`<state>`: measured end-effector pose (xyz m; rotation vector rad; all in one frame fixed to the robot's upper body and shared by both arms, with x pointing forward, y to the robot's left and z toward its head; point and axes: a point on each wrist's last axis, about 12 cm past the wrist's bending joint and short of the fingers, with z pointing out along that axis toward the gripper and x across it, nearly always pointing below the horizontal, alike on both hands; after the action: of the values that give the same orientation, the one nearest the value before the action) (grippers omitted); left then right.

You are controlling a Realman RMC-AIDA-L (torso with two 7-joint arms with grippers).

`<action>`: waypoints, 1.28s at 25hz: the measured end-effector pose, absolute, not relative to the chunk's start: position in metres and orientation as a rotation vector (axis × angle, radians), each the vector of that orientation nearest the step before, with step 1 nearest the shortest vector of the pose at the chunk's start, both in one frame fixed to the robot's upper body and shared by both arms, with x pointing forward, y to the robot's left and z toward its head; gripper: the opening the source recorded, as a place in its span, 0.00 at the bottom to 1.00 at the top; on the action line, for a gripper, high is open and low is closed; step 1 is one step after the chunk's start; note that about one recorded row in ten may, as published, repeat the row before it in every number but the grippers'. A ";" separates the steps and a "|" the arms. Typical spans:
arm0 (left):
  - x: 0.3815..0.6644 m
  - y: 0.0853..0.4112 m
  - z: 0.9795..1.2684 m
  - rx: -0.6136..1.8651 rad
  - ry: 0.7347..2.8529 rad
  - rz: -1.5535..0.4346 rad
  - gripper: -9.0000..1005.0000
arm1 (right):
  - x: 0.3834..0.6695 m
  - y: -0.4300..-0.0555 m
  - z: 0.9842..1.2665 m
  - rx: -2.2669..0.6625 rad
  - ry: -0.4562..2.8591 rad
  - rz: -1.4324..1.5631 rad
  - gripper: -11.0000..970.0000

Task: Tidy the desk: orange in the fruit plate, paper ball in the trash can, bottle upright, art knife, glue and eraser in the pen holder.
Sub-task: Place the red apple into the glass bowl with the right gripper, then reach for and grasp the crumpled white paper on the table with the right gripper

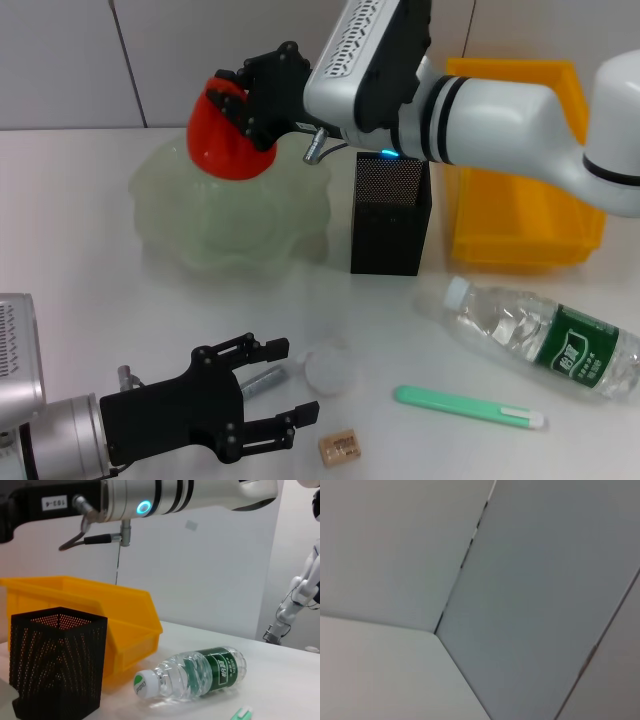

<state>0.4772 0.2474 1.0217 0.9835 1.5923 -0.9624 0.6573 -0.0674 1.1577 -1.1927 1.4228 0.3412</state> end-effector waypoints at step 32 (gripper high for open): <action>0.463 0.268 1.018 0.956 1.617 -0.918 0.79 | 0.602 -0.145 1.184 -1.050 1.680 0.608 0.81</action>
<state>0.4627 0.2681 1.0183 0.9563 1.6168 -0.9176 0.6017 -0.1448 1.1845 -1.0502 1.6797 0.6076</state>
